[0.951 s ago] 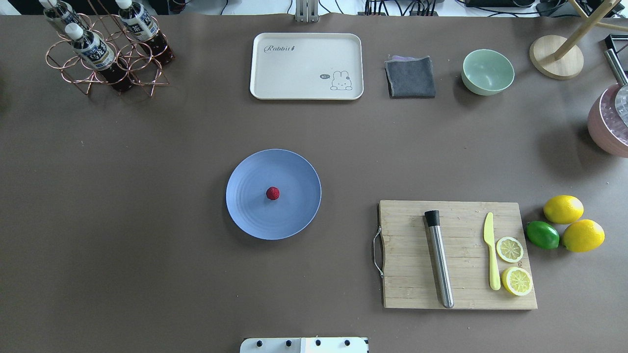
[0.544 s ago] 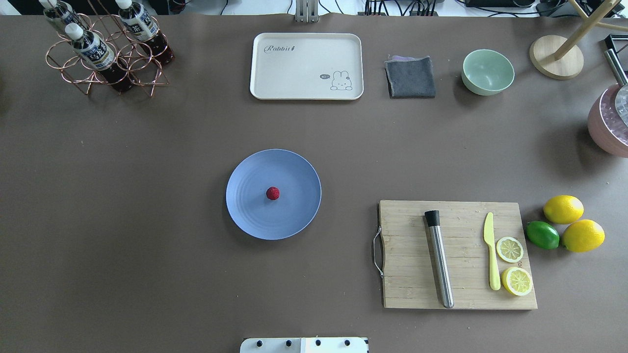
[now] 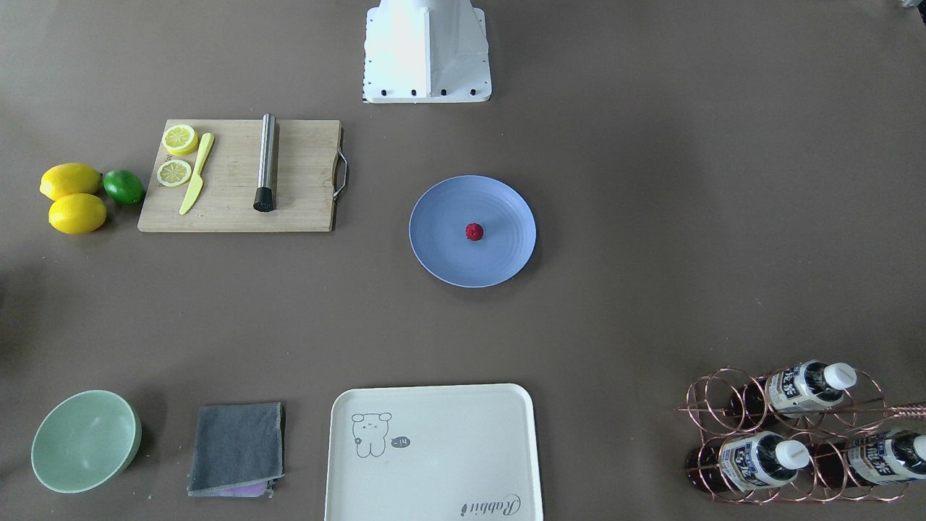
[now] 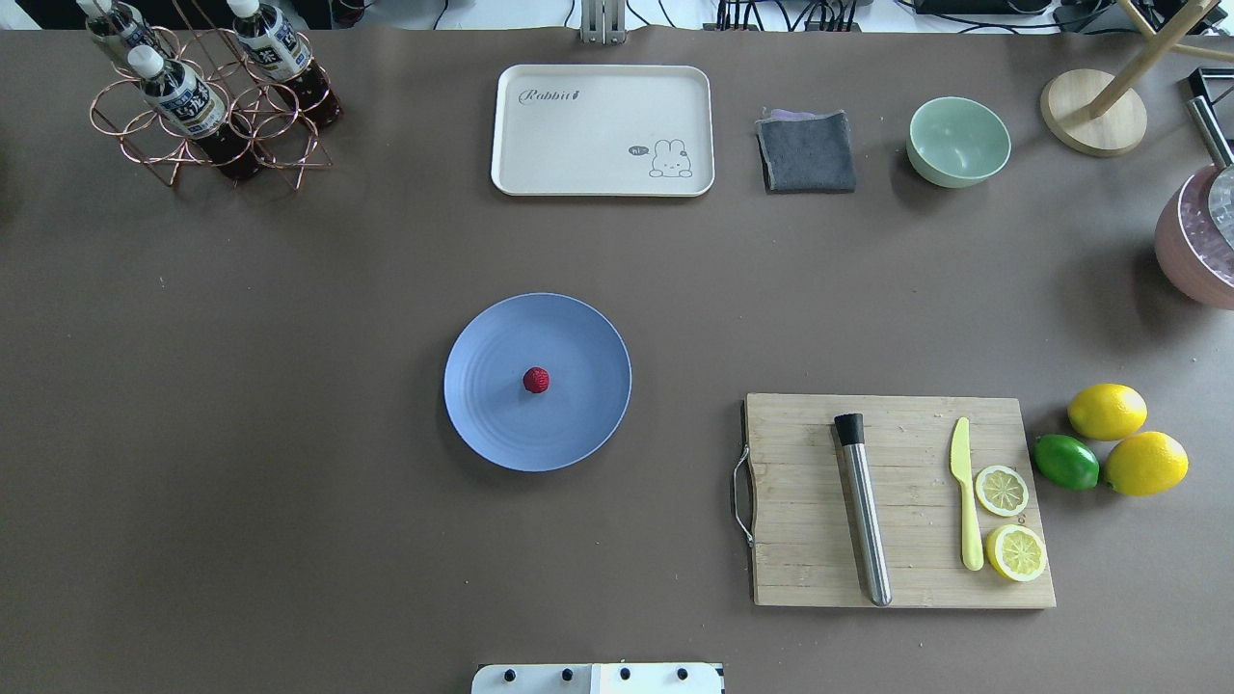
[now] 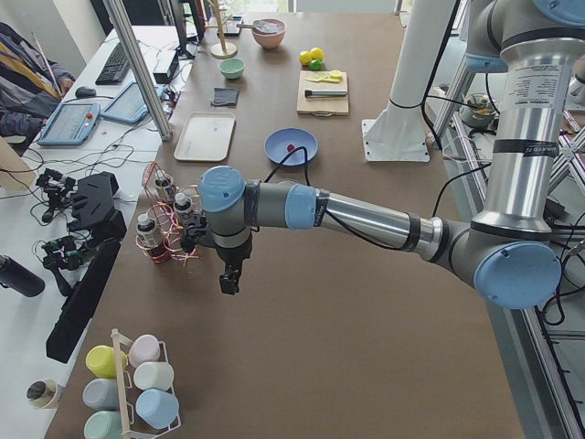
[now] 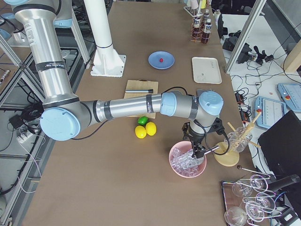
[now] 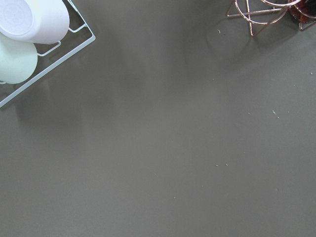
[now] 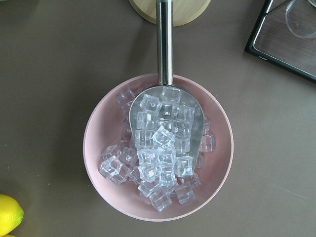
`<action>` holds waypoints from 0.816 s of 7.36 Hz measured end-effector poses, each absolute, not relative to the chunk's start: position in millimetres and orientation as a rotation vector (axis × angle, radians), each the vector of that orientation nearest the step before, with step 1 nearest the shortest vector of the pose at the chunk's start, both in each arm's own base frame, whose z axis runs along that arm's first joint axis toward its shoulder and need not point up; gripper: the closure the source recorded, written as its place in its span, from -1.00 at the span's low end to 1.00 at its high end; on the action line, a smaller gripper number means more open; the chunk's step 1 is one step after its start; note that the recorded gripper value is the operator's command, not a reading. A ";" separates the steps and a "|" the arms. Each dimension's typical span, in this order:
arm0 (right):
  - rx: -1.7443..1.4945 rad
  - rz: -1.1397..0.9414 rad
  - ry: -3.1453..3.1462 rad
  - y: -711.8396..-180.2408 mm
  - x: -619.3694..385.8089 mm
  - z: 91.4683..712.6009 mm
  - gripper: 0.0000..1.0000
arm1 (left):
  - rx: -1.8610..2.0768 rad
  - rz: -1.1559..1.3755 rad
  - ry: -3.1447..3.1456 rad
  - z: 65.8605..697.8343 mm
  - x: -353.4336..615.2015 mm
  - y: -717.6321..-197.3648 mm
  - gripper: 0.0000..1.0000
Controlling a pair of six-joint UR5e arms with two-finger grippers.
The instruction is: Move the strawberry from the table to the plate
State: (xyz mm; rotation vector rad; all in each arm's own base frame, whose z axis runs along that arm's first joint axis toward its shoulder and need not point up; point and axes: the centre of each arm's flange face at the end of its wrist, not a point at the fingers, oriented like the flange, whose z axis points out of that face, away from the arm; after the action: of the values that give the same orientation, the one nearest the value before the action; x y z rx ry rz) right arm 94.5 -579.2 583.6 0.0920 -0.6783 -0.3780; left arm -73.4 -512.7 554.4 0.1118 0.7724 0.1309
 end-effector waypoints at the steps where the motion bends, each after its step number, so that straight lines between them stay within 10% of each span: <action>1: 0.091 -0.377 -0.679 -578.8 94.8 584.2 -1.00 | 0.117 0.130 0.772 551.6 -74.2 -510.8 -0.94; 6: 0.091 -0.373 -0.693 -578.4 93.3 584.3 -1.00 | 0.131 0.127 0.763 541.7 -75.0 -507.3 -0.95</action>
State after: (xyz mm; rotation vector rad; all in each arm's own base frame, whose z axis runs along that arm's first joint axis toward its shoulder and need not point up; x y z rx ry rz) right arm 93.3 -578.4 584.3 0.0912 -0.6928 -0.3725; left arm -75.0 -507.3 541.7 0.1307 0.7628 0.1274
